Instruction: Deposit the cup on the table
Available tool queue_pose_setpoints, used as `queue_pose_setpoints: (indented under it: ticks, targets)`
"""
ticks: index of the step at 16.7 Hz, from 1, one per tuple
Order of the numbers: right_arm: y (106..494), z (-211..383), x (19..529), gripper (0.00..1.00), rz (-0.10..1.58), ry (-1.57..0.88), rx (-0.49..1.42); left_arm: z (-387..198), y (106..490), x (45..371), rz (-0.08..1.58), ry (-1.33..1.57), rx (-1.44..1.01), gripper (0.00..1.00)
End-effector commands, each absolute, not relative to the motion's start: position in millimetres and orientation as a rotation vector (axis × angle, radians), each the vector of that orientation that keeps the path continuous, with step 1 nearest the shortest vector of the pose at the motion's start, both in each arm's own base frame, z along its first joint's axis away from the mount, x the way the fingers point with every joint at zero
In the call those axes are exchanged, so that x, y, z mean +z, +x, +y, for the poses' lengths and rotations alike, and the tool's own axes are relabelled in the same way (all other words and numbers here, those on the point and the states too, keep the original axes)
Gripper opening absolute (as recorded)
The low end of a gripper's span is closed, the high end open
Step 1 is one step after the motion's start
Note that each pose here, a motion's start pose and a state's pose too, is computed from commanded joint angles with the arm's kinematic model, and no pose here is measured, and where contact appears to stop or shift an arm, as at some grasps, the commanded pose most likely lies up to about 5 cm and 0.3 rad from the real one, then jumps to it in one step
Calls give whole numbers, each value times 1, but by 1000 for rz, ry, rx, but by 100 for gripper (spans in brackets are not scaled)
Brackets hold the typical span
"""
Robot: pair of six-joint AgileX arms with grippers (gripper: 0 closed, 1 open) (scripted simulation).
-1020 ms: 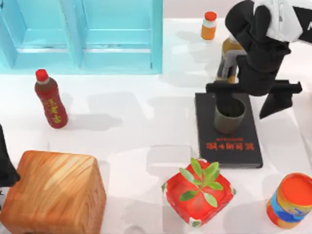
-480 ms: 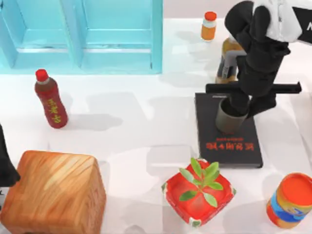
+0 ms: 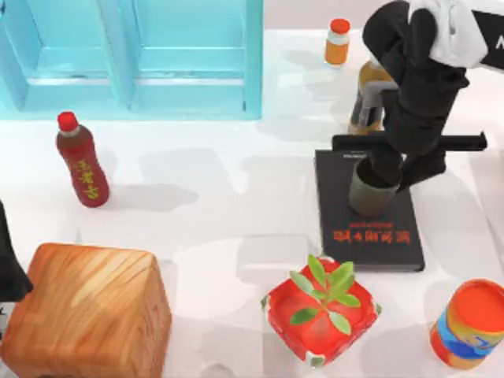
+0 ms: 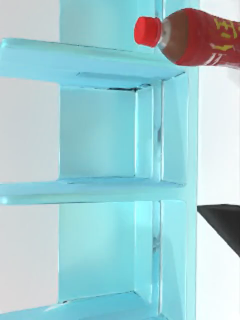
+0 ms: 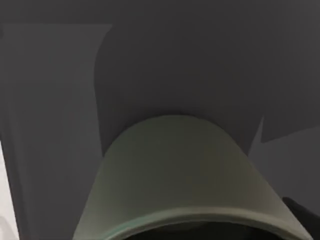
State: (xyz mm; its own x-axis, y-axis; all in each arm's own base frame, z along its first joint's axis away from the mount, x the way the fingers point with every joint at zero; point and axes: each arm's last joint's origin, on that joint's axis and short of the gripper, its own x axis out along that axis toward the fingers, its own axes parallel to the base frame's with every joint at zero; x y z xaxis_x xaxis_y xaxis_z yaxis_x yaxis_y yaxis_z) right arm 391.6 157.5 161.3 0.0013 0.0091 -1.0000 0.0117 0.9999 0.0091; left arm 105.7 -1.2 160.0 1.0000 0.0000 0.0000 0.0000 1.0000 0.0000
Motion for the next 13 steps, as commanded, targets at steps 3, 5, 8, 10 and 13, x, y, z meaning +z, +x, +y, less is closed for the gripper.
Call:
queue_pose_setpoints:
  ticks: [3, 5, 8, 10, 13]
  targets:
    - [393, 157, 181, 0, 1567, 20, -4, -1, 106, 160, 0, 0, 0, 100]
    - [392, 157, 198, 0, 1575, 16, -5, -1, 106, 160, 0, 0, 0, 100]
    - [392, 157, 210, 0, 1570, 16, -3, -1, 106, 160, 0, 0, 0, 100]
    - [392, 157, 210, 0, 1570, 16, -3, -1, 106, 160, 0, 0, 0, 100]
    - [391, 165, 209, 0, 1573, 12, -8, -1, 106, 160, 0, 0, 0, 100]
